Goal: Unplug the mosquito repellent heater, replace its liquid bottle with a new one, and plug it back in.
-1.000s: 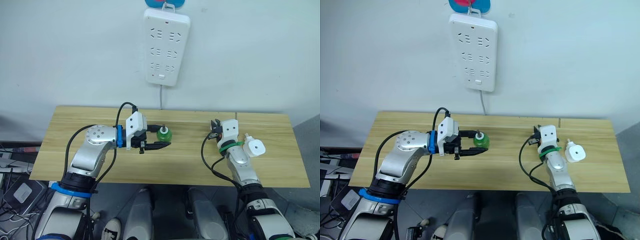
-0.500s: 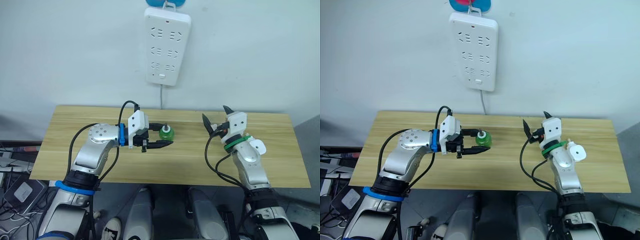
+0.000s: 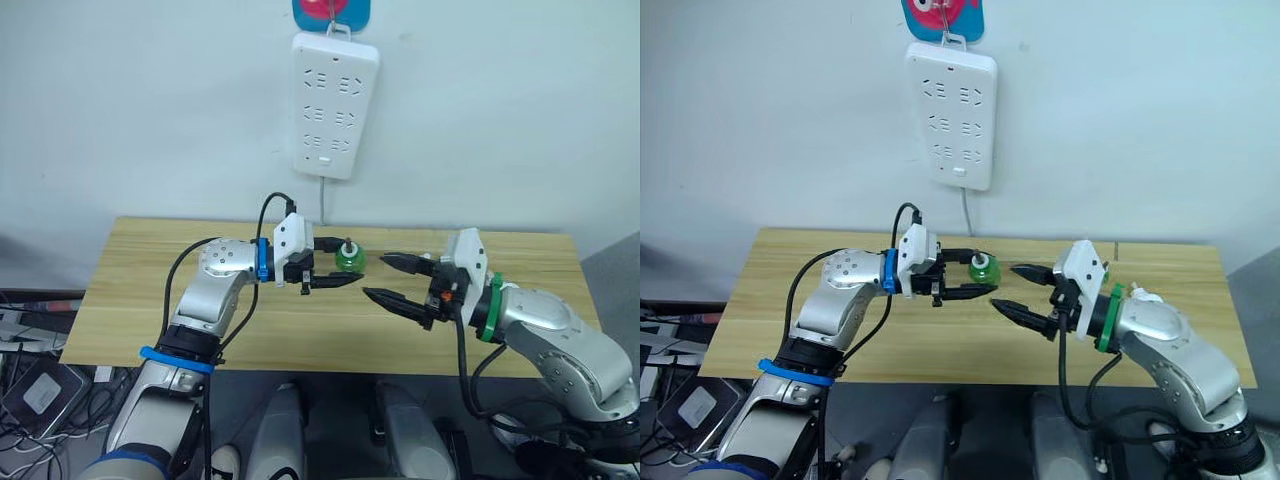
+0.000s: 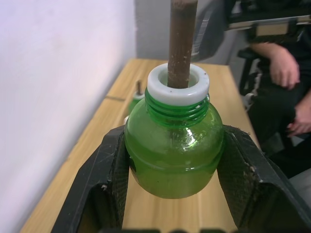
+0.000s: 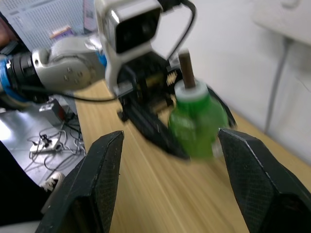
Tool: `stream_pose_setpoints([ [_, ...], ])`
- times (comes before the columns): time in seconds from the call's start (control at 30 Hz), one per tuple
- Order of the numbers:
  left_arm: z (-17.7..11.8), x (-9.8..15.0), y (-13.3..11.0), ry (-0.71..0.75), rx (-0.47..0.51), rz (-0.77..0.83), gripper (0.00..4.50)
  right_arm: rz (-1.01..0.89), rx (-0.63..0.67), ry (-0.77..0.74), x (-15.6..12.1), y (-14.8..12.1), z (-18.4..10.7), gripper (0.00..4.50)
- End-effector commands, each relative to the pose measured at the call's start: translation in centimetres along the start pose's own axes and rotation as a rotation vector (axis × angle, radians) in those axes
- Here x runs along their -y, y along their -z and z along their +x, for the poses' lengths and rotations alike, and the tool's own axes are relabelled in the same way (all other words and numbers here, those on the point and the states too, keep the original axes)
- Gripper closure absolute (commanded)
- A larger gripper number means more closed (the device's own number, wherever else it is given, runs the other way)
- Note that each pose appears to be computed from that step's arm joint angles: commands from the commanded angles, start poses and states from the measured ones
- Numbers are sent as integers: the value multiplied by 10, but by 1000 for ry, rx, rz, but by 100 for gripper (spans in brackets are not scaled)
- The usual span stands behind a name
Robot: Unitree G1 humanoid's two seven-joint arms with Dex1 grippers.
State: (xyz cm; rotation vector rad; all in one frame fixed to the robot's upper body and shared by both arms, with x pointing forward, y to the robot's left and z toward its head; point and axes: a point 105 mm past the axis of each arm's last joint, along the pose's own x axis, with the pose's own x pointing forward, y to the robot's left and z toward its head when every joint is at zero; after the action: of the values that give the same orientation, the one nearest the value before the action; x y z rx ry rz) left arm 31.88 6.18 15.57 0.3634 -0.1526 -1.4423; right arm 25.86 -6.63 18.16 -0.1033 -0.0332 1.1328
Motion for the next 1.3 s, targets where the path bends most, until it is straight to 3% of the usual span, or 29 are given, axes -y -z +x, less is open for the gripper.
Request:
stream_pose_setpoints([
  [0.03, 3, 4, -10, 28, 30, 41, 227, -30, 24, 23, 1, -7, 5, 127],
  [0.53, 9, 10, -12, 49, 45, 28, 227, -90, 59, 63, 8, -5, 25, 127],
  [0.63, 9, 10, -12, 49, 42, 25, 227, -101, 64, 56, 8, -5, 27, 186],
  [0.8, 8, 10, -11, 49, 39, 19, 227, -109, 70, 43, 6, -6, 27, 349],
  [1.03, 9, 4, -13, 11, 55, 14, 227, -103, 121, 11, 3, -15, 23, 363],
  [1.27, 9, -6, -24, -79, 118, 13, 13, 128, 216, 207, 34, -23, 9, 363],
  [1.3, 8, -7, -26, -106, 134, 9, 0, 199, 239, 254, 42, -22, 4, 363],
])
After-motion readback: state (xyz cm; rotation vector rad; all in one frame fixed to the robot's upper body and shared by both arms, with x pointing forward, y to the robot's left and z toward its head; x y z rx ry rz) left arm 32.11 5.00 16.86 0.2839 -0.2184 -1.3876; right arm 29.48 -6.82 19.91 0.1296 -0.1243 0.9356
